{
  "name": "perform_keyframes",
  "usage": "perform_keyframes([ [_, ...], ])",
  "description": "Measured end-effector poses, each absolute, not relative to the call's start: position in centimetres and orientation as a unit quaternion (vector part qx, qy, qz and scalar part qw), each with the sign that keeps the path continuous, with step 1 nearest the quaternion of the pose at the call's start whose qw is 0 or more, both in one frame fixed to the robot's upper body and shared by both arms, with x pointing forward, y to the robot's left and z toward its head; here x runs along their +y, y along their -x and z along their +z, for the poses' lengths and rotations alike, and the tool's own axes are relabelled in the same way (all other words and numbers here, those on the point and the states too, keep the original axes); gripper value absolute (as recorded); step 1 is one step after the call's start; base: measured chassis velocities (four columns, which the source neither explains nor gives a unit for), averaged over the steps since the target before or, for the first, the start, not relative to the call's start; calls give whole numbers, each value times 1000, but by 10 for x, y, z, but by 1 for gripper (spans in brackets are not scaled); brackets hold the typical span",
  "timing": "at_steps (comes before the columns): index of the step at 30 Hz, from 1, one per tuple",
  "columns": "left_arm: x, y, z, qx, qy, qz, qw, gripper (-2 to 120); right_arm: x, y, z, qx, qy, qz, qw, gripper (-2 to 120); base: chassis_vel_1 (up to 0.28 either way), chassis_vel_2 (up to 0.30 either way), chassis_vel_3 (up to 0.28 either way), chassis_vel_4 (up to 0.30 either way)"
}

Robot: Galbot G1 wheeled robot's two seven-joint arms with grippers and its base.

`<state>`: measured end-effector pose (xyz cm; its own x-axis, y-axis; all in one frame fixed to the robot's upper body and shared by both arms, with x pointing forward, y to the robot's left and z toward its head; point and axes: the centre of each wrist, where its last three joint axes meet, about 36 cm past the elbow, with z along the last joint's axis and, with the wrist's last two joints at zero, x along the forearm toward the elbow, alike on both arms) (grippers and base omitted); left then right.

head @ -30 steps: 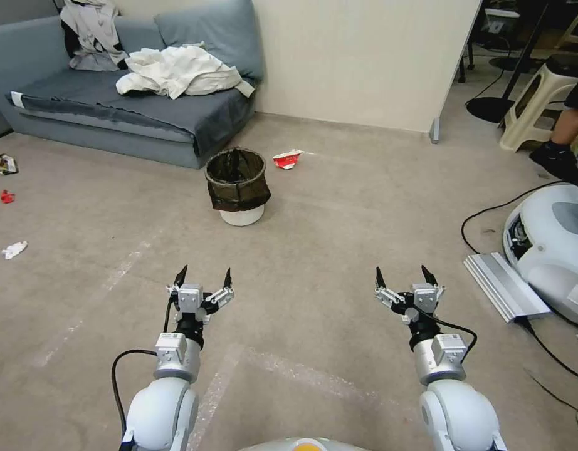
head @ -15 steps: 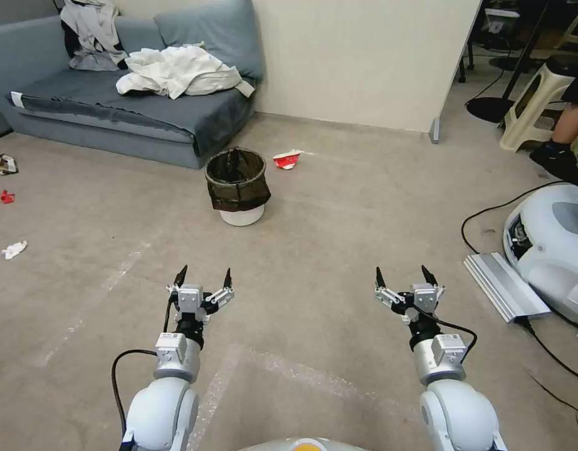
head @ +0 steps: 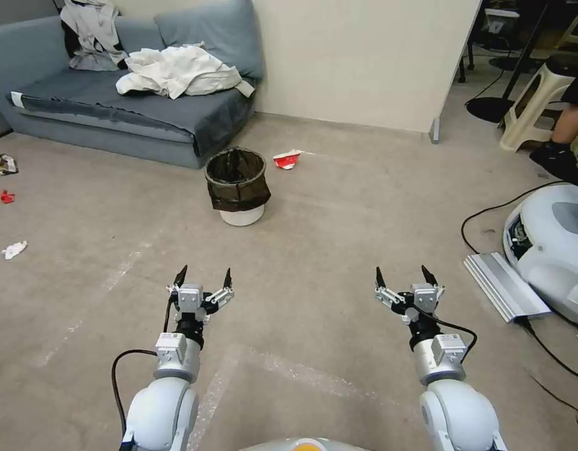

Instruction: Pick up the trash can from the floor.

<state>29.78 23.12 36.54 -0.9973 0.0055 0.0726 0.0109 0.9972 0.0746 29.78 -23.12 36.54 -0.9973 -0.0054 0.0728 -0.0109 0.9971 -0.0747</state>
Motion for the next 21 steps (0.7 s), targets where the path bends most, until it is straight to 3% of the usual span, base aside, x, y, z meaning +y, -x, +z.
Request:
perform_keyframes([
  [6, 235, -295, 372, -999, 0, -37, 31, 100, -232, -296, 372, -999, -2, 35, 33, 100, 0, 0, 0, 0],
  [17, 267, -261, 459, -998, -41, -30, -36, 100, -241, -264, 477, -999, 33, 1, -16, 100, 0, 0, 0, 0],
  [21, 271, -250, 483, -998, -42, -30, -47, 100, -240, -251, 495, -999, 34, -4, -4, 100, 0, 0, 0, 0],
])
